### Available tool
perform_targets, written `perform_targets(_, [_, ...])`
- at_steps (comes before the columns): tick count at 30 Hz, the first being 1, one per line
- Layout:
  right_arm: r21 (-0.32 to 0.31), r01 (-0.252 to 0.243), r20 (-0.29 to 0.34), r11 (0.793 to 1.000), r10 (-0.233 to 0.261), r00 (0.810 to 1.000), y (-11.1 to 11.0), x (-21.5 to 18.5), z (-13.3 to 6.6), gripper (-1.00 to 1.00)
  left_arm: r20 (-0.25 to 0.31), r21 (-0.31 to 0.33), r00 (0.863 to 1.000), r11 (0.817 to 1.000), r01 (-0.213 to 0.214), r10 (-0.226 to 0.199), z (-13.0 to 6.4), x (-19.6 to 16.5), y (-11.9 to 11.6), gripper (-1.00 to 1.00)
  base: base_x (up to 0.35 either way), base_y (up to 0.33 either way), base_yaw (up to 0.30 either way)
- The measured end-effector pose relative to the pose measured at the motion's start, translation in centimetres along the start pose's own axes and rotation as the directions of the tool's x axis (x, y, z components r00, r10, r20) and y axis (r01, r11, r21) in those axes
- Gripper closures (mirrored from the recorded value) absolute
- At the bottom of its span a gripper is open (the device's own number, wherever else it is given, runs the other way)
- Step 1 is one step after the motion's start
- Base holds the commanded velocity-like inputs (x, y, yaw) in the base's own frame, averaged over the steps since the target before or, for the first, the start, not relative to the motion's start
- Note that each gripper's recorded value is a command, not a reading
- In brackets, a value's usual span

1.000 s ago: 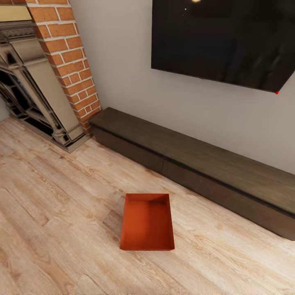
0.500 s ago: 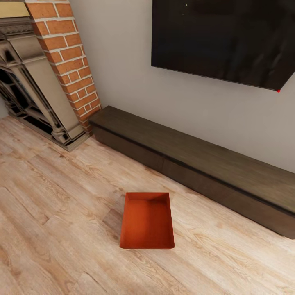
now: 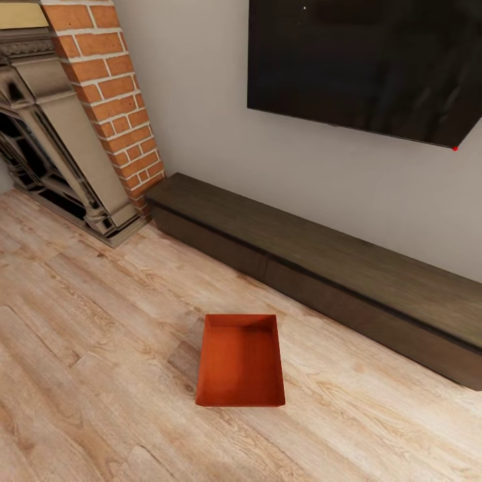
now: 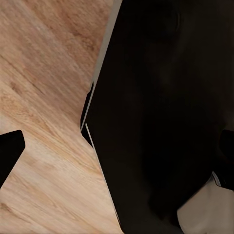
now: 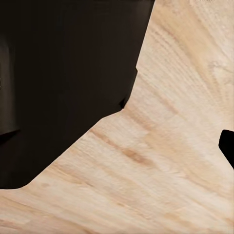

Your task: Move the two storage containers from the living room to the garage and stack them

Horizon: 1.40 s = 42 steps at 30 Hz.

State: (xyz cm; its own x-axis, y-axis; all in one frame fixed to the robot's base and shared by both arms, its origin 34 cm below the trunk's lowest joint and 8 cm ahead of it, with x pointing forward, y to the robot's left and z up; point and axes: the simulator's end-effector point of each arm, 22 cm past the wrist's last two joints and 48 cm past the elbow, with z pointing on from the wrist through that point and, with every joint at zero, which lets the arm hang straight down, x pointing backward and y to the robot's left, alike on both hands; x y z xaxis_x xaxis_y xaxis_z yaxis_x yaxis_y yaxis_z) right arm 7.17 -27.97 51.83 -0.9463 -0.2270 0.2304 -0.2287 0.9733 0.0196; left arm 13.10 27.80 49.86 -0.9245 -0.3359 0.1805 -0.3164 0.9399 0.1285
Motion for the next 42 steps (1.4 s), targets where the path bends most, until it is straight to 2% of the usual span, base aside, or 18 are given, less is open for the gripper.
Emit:
perform_targets(6, [0.002, -0.016, 0.003, 1.0, 0.016, 1.0, 0.1, -0.1, 0.0, -1.0, -0.001, 0.0, 1.0, 1.0, 0.0, 0.0, 0.0, 0.0, 0.0, -1.0, 0.0, 0.0, 0.0])
perform_targets(17, [0.013, -0.01, 0.0, 1.0, 0.01, 1.0, -0.1, 0.0, 0.0, -1.0, 0.0, 0.0, 1.0, 1.0, 0.0, 0.0, 0.0, 0.0, 0.0, -1.0, 0.0, 0.0, 0.0])
perform_targets(19, [0.009, -0.019, 0.0, 1.0, 0.019, 1.0, 0.5, -0.2, 0.0, -1.0, 0.0, 0.0, 1.0, 1.0, 0.0, 0.0, 0.0, 0.0, 0.0, -1.0, 0.0, 0.0, 0.0])
perform_targets(25, [0.009, -0.025, 0.031, 1.0, 0.025, 0.999, 0.6, -1.7, 0.1, -1.0, -0.005, 0.003, 1.0, 1.0, 0.023, -0.023, 0.0, 0.2, -0.4, -1.0, 0.0, 0.0, 0.0])
perform_targets(29, [0.009, -0.029, 0.115, 1.0, 0.028, 0.993, 0.7, -6.8, 0.2, -1.0, 0.017, 0.013, 1.0, 1.0, 0.021, -0.021, 0.0, -1.0, -0.5, -1.0, 0.0, 0.0, 0.0])
perform_targets(33, [0.016, -0.036, 0.149, 0.999, 0.033, 0.988, 0.6, -11.8, -0.2, -1.0, 0.137, 0.052, 0.99, 0.998, 0.017, -0.024, -0.4, -7.8, -2.0, -1.0, 0.0, 0.0, 0.0])
perform_targets(36, [0.014, -0.064, 0.207, 0.998, 0.06, 0.976, 0.3, -17.1, -0.8, -1.0, 0.178, 0.079, 0.984, 0.997, 0.001, -0.015, -1.2, -11.9, -3.3, -1.0, 0.0, 0.0, 0.0])
perform_targets(39, [0.012, -0.091, 0.272, 0.996, 0.084, 0.959, -0.5, -22.4, -1.6, -1.0, 0.186, 0.087, 0.983, 0.996, -0.012, -0.004, -1.8, -14.4, -3.5, -1.0, 0.0, 0.0, 0.0])
perform_targets(41, [0.009, -0.119, 0.37, 0.993, 0.107, 0.923, -1.5, -30.7, -3.6, -1.0, 0.237, 0.078, 0.972, 0.997, -0.028, 0.009, -3.0, -18.9, -2.4, -1.0, 0.0, 0.0, 0.0])
perform_targets(42, [0.009, -0.123, 0.383, 0.992, 0.11, 0.917, -1.6, -31.9, -4.0, -1.0, 0.248, 0.075, 0.969, 0.997, -0.03, 0.01, -3.2, -19.7, -2.2, -1.0, 0.0, 0.0, 0.0])
